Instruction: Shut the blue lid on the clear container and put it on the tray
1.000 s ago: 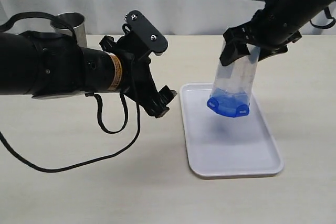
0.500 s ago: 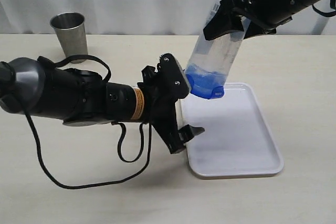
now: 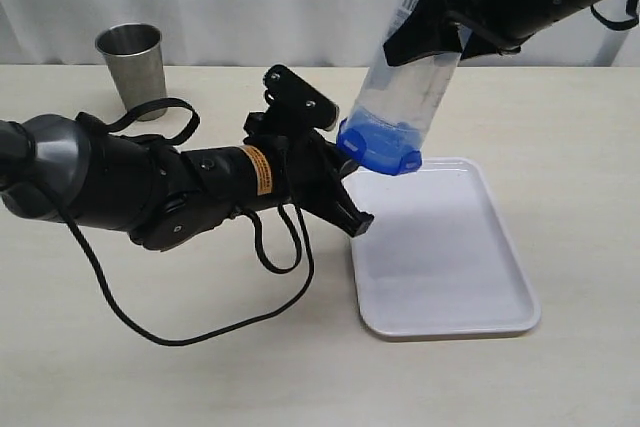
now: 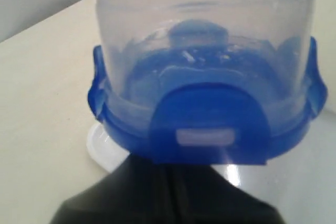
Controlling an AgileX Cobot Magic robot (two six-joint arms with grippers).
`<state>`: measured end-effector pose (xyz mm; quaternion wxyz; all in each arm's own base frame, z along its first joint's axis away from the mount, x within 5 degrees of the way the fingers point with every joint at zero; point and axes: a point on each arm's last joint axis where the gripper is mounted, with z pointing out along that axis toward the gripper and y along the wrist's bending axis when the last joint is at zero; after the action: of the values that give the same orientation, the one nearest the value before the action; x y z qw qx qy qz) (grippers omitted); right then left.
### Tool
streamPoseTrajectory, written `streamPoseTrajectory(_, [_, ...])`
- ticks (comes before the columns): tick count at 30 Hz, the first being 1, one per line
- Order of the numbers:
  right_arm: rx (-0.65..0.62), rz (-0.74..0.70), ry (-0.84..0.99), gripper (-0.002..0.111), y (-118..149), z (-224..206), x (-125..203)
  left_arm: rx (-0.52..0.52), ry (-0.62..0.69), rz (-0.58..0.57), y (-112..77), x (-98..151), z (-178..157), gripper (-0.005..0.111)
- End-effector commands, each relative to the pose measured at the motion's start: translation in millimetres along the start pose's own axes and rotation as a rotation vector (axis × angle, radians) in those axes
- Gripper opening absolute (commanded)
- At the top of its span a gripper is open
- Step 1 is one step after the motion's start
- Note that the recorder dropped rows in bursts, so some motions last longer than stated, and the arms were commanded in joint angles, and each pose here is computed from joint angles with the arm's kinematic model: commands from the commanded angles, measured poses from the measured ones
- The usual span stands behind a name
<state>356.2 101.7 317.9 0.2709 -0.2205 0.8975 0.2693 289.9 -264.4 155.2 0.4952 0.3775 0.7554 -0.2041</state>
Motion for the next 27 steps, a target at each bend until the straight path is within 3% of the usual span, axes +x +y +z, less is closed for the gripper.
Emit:
streamPoseTrajectory(1, [0.041, -0.147, -0.176, 0.004, 5, -9, 3, -0.062, -0.094, -0.096, 14.5, -8, -2, 0.000])
streamPoseTrajectory(4, [0.236, -0.226, -0.291, 0.004, -4, -18, 14, -0.090, -0.085, -0.108, 25.9, -6, -4, 0.000])
streamPoseTrajectory(8, [0.455, -0.449, -0.326, 0.004, -12, -28, 28, -0.125, -0.080, -0.122, 40.5, -3, -7, 0.000])
streamPoseTrajectory(14, [0.567, -0.874, -0.209, 0.004, 1, -22, 40, -0.154, -0.066, -0.115, 56.7, 1, -11, 0.000])
streamPoseTrajectory(17, [0.630, -1.165, -0.128, 0.004, 16, -8, 50, -0.169, -0.054, -0.111, 64.9, 4, -13, 0.000])
streamPoseTrajectory(22, [0.697, -1.819, 0.068, 0.004, 24, 17, 78, -0.194, -0.049, -0.101, 79.7, 7, -17, 0.000])
streamPoseTrajectory(25, [0.735, -2.011, 0.056, 0.004, 23, 20, 84, -0.212, -0.058, -0.108, 87.0, 8, -19, 0.000])
streamPoseTrajectory(27, [0.788, -2.270, 0.063, 0.004, 26, 23, 89, -0.215, -0.089, -0.106, 89.7, 6, -20, 0.000])
